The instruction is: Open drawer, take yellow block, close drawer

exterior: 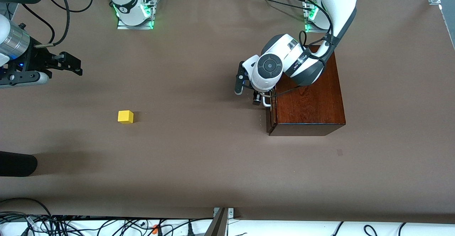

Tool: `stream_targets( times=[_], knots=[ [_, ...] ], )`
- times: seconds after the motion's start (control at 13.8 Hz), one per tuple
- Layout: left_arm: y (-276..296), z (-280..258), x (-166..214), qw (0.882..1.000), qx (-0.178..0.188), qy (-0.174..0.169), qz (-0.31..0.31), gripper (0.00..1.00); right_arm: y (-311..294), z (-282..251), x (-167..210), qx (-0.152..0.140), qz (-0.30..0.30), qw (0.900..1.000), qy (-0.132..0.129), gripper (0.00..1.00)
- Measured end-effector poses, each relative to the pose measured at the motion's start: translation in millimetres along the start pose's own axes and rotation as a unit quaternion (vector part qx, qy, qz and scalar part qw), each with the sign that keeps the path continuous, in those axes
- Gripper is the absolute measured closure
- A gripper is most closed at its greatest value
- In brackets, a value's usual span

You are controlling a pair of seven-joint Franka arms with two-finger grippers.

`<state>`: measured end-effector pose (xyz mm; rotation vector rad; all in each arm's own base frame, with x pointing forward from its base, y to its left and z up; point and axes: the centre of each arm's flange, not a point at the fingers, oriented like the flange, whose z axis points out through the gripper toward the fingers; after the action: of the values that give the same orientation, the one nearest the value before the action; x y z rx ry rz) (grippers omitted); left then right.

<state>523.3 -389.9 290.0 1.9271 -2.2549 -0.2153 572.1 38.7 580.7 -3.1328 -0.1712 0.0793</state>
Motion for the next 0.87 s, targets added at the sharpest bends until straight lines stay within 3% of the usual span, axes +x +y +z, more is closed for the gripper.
stream_targets(
  times=[0.36,0.58,0.72,0.87],
  knots=[
    [-1,-4,-5,1.0,-0.001,-0.002,-0.018,0.0,0,0,0,0.0,0.0,1.0,0.0,0.0],
    [15,-59,30,0.994,0.027,0.039,-0.097,0.0,0,0,0,0.0,0.0,1.0,0.0,0.0],
    [33,-124,27,0.98,0.048,0.042,-0.188,0.0,0,0,0,0.0,0.0,1.0,0.0,0.0],
    [34,-180,-26,0.952,0.051,0.034,-0.301,0.0,0,0,0,0.0,0.0,1.0,0.0,0.0]
  ],
)
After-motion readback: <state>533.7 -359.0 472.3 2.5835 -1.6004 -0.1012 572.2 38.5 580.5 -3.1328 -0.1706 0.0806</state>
